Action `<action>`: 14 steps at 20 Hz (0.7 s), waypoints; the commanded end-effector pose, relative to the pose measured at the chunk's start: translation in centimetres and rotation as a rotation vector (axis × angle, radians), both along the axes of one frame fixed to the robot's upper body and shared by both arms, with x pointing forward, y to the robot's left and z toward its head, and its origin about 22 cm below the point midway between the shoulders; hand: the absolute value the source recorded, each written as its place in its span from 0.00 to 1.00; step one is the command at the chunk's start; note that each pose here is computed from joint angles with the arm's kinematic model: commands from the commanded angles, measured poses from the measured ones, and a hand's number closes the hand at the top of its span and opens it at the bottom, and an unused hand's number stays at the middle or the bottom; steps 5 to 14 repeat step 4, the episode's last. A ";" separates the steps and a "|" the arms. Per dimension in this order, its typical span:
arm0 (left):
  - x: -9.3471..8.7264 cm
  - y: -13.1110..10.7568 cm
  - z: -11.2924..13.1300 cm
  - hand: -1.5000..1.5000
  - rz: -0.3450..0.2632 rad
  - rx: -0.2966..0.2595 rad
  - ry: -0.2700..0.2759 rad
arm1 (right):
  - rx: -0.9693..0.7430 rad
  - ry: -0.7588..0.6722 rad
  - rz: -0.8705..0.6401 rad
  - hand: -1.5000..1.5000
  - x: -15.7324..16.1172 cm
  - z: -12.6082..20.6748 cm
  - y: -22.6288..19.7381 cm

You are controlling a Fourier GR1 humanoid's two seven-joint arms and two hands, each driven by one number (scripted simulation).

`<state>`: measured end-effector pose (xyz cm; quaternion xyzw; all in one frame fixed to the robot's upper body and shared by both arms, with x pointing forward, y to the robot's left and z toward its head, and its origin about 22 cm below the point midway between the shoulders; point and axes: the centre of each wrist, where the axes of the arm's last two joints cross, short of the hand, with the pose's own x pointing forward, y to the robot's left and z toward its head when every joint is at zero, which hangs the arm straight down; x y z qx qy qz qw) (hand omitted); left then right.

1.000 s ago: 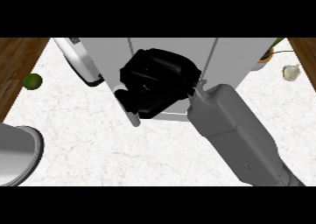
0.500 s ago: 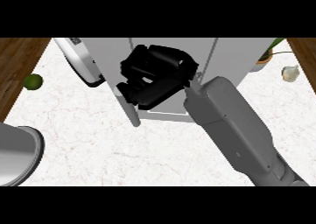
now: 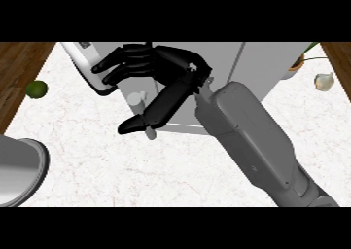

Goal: Pick up the bottled water, place it into the cabinet and close the cabinet

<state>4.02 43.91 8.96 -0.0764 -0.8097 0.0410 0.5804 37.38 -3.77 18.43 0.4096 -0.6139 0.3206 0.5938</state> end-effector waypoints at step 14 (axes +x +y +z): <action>0.8 -0.2 -0.3 0.00 -0.055 0.009 0.015 | 0.100 -0.111 -0.225 0.00 2.3 6.2 -1.6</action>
